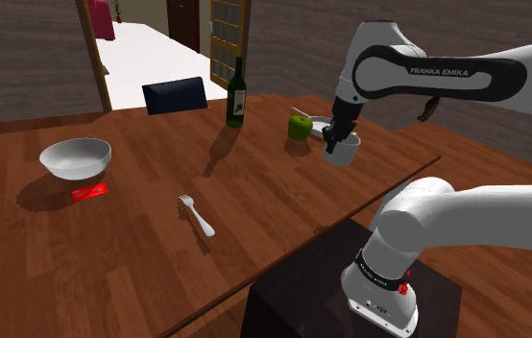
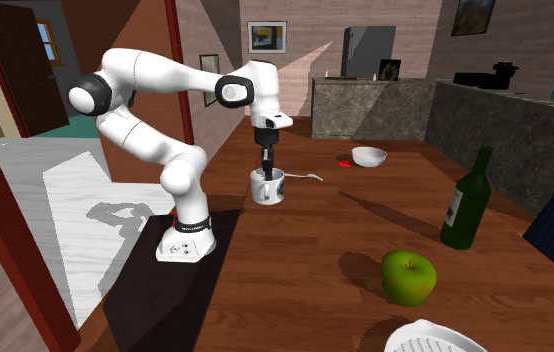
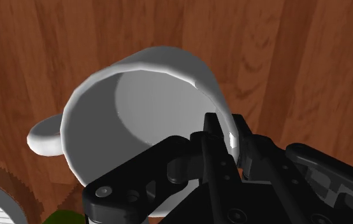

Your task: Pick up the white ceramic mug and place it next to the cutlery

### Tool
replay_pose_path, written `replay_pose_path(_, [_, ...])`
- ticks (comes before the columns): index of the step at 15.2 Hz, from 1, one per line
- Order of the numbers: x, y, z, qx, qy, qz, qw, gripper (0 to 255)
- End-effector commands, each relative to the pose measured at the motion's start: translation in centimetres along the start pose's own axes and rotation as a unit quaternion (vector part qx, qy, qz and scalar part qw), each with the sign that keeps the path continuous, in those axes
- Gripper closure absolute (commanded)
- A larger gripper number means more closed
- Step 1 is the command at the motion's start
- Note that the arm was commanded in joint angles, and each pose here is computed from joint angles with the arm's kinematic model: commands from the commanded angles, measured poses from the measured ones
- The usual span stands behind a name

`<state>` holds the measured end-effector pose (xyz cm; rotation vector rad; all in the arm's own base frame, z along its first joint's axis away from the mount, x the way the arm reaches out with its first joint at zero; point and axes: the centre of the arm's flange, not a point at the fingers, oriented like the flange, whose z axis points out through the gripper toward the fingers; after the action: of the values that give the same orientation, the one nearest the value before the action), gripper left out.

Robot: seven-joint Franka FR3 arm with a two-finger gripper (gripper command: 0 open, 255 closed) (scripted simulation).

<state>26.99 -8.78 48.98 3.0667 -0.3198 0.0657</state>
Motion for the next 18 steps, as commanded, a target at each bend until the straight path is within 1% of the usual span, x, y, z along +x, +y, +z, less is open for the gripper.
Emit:
replay_pose_path(1, [0.4, -2.6, -0.2, 0.000, 0.000, 0.000, 1.0000, 255])
replay_pose_path(18, [3.2, -24.8, -1.4, 0.000, 0.000, 0.000, 1.0000, 255])
